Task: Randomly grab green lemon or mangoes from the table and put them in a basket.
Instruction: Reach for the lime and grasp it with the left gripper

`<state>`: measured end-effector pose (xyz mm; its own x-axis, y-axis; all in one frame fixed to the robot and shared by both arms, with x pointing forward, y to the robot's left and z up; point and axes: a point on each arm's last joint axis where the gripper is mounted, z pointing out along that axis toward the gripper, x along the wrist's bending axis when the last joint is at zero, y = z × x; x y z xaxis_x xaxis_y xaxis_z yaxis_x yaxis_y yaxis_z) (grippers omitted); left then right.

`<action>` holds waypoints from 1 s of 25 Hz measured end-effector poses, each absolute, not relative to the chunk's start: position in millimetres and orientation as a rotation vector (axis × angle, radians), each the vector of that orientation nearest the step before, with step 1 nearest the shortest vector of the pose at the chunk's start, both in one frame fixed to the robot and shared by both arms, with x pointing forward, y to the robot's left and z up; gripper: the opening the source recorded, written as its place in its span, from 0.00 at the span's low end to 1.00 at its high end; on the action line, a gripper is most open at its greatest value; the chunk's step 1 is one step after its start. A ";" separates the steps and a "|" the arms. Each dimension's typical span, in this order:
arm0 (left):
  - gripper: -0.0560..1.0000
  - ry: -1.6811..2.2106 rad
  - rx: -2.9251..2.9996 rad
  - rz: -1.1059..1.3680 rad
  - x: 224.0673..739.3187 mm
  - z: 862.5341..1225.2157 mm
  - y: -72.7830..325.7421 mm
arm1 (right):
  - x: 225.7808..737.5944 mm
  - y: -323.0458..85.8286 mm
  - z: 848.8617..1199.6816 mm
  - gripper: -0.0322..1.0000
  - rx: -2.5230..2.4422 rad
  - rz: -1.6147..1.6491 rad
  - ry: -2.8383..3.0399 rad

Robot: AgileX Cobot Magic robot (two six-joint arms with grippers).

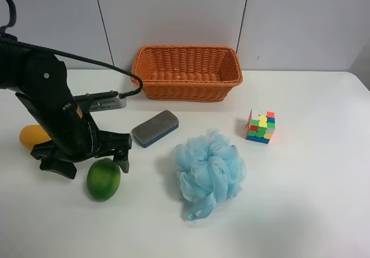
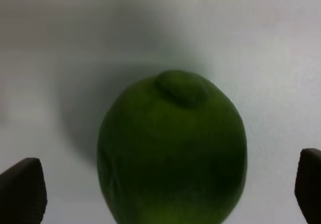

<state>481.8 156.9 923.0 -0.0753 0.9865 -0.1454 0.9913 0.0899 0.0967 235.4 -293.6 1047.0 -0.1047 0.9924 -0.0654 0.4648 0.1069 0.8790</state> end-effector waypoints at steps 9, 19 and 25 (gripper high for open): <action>0.99 2.216 2.011 -0.055 486.0 903.9 154.2 | 235.4 -293.6 1047.0 0.99 1.445 0.933 1.670; 0.95 2.241 2.027 -0.066 485.8 892.8 154.3 | 235.4 -293.6 1047.0 0.99 1.445 0.933 1.670; 0.64 2.245 2.026 -0.069 485.8 891.9 154.2 | 235.4 -293.6 1047.0 0.99 1.445 0.933 1.670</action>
